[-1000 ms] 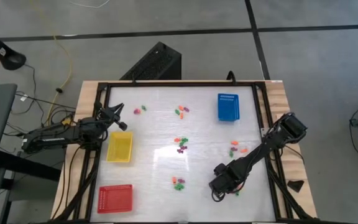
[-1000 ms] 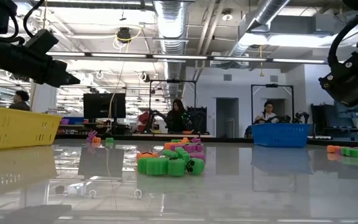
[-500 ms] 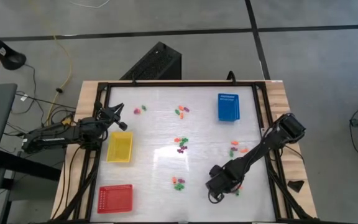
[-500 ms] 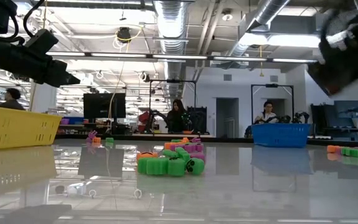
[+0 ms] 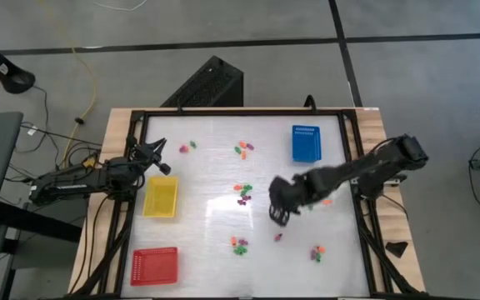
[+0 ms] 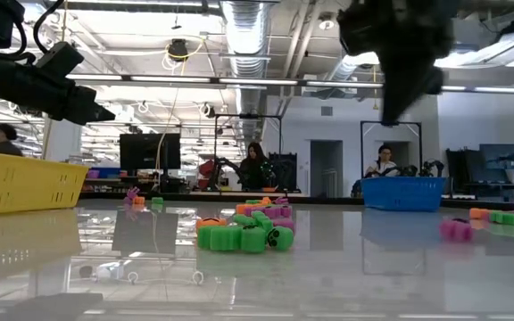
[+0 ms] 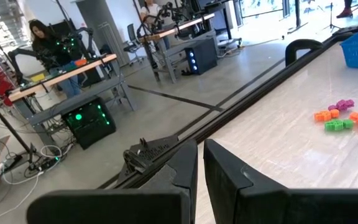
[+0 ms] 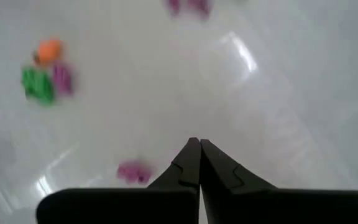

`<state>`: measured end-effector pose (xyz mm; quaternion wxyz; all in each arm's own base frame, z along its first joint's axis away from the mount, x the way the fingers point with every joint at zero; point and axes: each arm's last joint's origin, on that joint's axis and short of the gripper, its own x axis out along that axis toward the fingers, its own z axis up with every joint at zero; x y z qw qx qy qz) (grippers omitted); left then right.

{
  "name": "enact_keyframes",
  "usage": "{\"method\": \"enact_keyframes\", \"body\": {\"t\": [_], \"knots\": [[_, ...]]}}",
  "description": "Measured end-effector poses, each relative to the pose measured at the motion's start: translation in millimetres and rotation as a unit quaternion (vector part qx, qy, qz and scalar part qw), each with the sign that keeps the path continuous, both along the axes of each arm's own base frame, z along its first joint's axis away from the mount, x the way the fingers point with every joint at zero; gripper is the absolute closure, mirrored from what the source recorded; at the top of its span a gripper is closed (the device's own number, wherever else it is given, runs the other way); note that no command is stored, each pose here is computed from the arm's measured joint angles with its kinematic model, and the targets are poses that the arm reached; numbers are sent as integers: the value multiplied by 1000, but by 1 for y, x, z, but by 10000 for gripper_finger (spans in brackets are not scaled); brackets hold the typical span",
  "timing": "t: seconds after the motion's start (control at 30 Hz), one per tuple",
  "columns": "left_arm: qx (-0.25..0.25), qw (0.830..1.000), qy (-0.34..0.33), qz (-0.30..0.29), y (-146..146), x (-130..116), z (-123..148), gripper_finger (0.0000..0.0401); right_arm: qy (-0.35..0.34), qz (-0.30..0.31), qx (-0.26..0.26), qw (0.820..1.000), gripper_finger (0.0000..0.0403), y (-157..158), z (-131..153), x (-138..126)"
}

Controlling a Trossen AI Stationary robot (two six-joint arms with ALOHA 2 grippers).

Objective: Sort Halloween decoration
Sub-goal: Put the purple skeleton toy into the blue bin

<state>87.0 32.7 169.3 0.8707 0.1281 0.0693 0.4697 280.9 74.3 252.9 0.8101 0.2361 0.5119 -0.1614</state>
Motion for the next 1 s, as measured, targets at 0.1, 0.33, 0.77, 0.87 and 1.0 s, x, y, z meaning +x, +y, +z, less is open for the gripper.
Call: {"method": "enact_keyframes", "body": {"t": [0.1, 0.33, 0.77, 0.87, 1.0], "knots": [[0, 1000, 0, 0, 0, 0, 0, 383, -14, -3, -13, 1000, 372, -21, 8, 0], [0, 1000, 0, 0, 0, 0, 0, 383, -1, 53, -62, 997, 361, -45, -5, 15], [0, 1000, 0, 0, 0, 0, 0, 383, -83, 292, -36, 952, 351, -24, -27, 50], [0, 1000, 0, 0, 0, 0, 0, 383, -78, 324, -32, 942, 351, -7, -24, 43], [0, 1000, 0, 0, 0, 0, 0, 383, -83, 366, -29, 927, 351, 25, -20, 27]]}}
